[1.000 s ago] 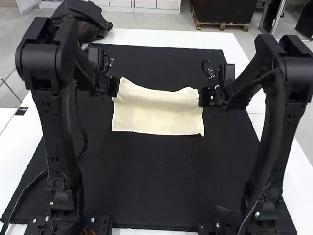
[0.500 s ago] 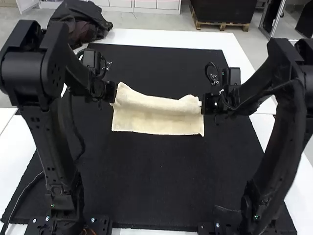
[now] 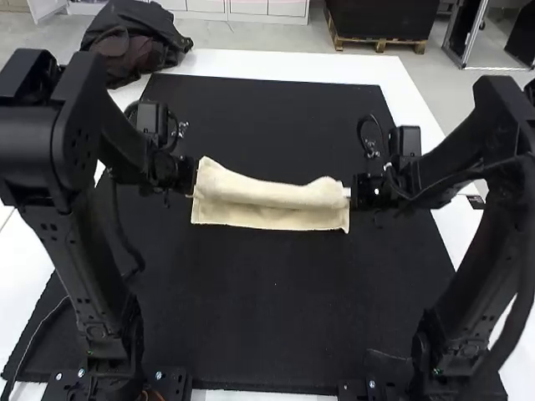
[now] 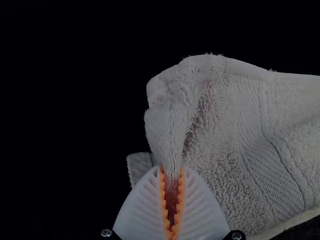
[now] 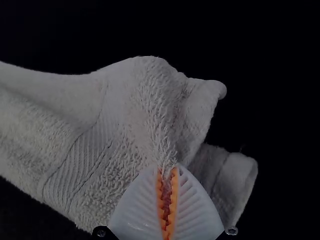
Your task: Fold the towel.
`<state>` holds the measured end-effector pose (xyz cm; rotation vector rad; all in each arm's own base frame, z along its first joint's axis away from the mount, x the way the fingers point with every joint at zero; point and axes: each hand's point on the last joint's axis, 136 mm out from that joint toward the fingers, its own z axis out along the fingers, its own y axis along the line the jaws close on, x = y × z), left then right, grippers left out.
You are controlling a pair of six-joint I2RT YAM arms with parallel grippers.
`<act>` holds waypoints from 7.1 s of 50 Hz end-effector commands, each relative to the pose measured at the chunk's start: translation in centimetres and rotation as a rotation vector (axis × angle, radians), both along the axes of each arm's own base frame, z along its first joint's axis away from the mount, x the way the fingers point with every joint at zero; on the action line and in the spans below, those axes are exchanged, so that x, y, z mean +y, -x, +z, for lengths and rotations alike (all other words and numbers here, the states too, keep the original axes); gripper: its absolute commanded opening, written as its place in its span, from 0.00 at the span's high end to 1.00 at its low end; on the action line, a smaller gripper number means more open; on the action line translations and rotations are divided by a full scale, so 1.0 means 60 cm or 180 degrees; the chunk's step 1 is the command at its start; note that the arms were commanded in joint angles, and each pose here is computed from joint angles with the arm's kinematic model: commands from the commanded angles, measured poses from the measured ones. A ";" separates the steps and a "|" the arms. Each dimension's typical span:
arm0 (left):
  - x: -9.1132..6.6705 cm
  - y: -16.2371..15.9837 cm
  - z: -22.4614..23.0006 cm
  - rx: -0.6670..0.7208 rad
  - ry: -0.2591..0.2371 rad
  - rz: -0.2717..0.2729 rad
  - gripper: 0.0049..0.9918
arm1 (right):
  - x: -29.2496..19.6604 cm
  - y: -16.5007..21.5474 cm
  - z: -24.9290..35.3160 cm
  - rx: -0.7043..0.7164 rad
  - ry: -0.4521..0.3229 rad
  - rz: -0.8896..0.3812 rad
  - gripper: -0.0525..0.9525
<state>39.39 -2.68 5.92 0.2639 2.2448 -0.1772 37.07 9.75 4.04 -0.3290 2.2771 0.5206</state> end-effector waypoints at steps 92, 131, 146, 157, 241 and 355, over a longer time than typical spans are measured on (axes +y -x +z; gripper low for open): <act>0.075 0.037 -0.060 -0.0187 -0.0063 0.0566 0.02 | -0.043 -0.016 -0.105 0.0181 0.0319 -0.0200 0.21; 0.088 0.024 0.006 -0.0472 0.0005 0.0672 0.02 | -0.040 0.010 -0.167 0.0469 0.0438 -0.0153 0.07; 0.084 0.019 0.049 -0.0613 0.0066 0.0658 0.02 | -0.025 0.014 -0.179 0.0483 0.0477 -0.0066 0.14; 0.081 0.019 0.048 -0.0556 0.0108 0.0644 0.02 | -0.017 0.021 -0.185 0.0516 0.0488 -0.0011 0.24; 0.084 0.008 0.132 -0.0791 0.0129 0.0688 0.02 | -0.021 -0.033 -0.032 0.0073 -0.0044 -0.0340 0.04; 0.113 0.015 0.087 -0.0610 0.0142 0.0827 0.02 | 0.285 -0.018 0.085 -0.0223 -0.0369 0.0841 0.97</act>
